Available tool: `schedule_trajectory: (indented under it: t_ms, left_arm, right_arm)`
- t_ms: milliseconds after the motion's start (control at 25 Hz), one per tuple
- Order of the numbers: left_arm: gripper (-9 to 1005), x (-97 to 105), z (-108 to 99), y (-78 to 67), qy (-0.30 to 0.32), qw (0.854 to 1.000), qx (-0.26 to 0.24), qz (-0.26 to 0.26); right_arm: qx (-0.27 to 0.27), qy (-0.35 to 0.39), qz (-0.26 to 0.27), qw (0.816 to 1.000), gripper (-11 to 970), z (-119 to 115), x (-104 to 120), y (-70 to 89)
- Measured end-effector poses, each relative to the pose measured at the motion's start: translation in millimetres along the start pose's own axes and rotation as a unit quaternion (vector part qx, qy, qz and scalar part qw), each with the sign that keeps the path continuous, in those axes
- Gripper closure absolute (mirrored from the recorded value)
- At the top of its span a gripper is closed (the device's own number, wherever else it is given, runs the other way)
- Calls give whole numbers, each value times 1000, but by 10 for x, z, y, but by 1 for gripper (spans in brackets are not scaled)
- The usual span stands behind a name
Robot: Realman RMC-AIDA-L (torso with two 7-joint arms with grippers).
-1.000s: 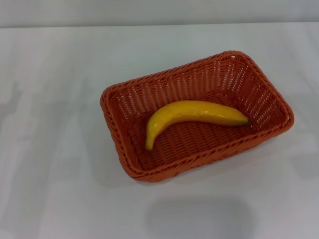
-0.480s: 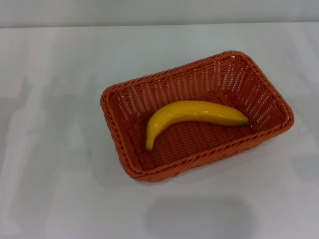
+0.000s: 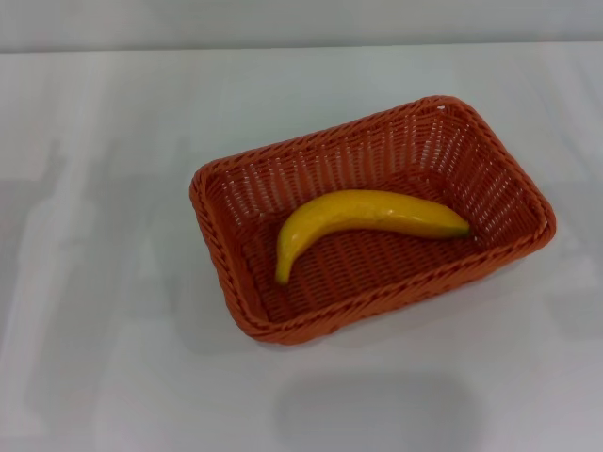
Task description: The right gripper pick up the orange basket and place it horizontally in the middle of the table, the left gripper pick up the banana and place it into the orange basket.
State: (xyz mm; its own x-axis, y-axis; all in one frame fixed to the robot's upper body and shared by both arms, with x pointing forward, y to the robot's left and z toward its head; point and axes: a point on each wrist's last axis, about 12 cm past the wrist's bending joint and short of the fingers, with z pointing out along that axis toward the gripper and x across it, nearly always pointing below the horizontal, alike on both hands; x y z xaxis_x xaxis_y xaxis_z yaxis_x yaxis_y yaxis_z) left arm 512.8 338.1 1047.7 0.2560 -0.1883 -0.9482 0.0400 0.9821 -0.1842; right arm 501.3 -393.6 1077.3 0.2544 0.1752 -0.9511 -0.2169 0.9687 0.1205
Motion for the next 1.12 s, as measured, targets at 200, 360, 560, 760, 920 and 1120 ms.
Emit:
schedule_trajectory:
  t_ms: [200,360,560,760,920,1120]
  left_arm:
    - [110,-3,28,-16,-1,1000,3,0]
    - [110,-8,60,-31,-3,1000,6,0]
    - [110,-19,128,-66,-7,1000,12,8]
    - [110,-27,159,-84,-10,1000,15,8]
    - [110,-33,171,-91,-12,1000,17,11]
    - [110,-40,161,-80,-14,1000,15,16]
  right_arm:
    - [2,4,0,1000,105,23,9,-4]
    - [2,3,-3,1000,105,40,-1,-8]
    - [-1,3,-3,1000,105,52,0,0]
    - [-9,1,-3,1000,105,67,-4,20]
    - [-14,-4,-3,1000,105,91,-17,35]
    - [-22,-13,-1,1000,105,87,-31,60]
